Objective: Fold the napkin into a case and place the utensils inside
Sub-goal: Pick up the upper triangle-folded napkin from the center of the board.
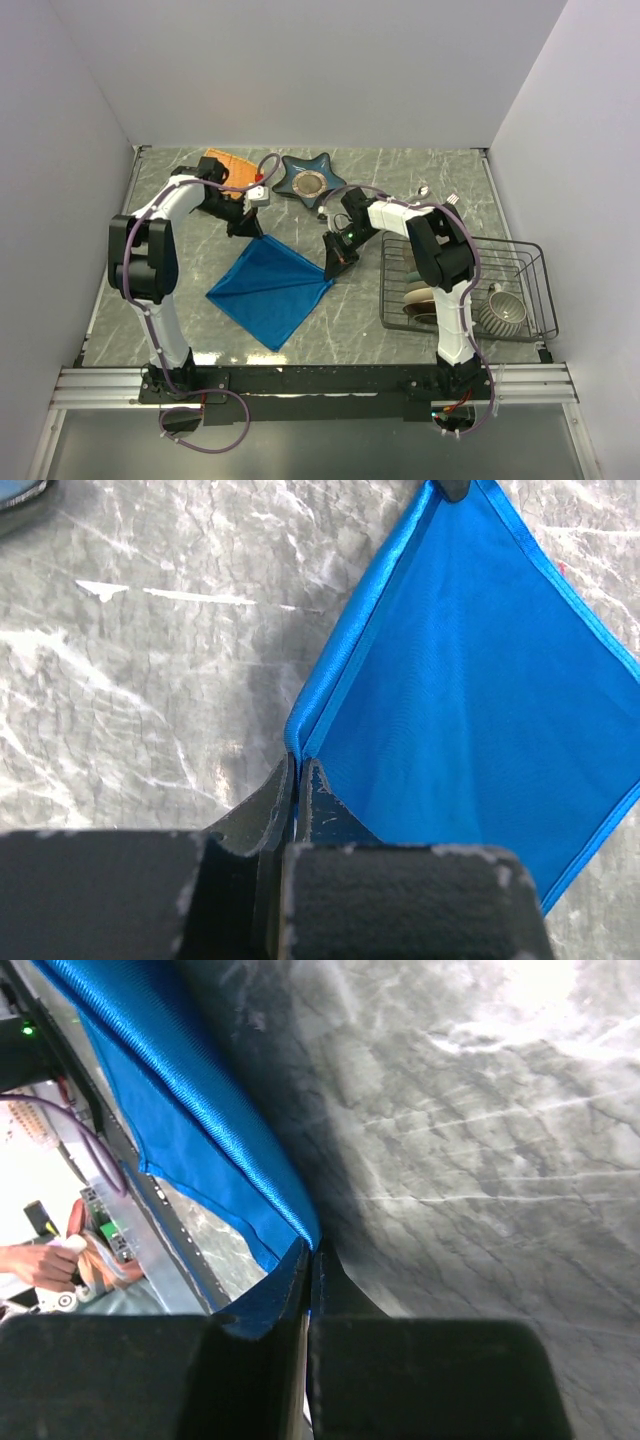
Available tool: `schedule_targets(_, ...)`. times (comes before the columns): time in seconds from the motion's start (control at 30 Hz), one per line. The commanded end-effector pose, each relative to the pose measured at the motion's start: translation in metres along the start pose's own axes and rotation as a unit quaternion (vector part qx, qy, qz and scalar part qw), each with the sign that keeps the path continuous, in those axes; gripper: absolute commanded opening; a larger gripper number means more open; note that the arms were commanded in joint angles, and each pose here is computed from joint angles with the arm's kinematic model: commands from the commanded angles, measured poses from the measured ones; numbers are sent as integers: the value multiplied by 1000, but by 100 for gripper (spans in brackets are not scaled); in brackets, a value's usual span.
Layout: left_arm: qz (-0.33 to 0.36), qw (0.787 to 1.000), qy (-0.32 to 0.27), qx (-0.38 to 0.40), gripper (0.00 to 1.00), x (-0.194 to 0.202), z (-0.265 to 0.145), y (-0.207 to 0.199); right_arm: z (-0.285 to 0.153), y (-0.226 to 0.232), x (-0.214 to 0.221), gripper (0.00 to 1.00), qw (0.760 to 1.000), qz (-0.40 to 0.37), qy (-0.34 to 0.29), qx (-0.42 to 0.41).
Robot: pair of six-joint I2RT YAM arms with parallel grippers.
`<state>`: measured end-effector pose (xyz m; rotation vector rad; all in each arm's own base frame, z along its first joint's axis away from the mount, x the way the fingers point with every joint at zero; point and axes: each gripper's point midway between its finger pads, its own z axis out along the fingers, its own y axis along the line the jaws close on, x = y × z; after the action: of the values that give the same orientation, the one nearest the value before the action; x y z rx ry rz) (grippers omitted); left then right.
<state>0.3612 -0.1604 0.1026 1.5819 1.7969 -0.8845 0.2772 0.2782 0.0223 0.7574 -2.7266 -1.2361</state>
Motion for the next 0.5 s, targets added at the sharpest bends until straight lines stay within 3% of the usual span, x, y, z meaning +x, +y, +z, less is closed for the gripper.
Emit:
schedule_targets(0.0, 28, 999, -39, -15, 1, -21, -20, 3, -14, 11, -15, 0, 1000, -16, -23, -7)
schedule_targets(0.3, 30, 997, -51, -46, 1, -33, -48, 0, -51, 24, -53, 0, 992, -62, -87, 63)
schedule_targets(0.47, 45, 993, -64, -89, 1, -52, -79, 21, -101, 32, -101, 0, 964, -145, -149, 163)
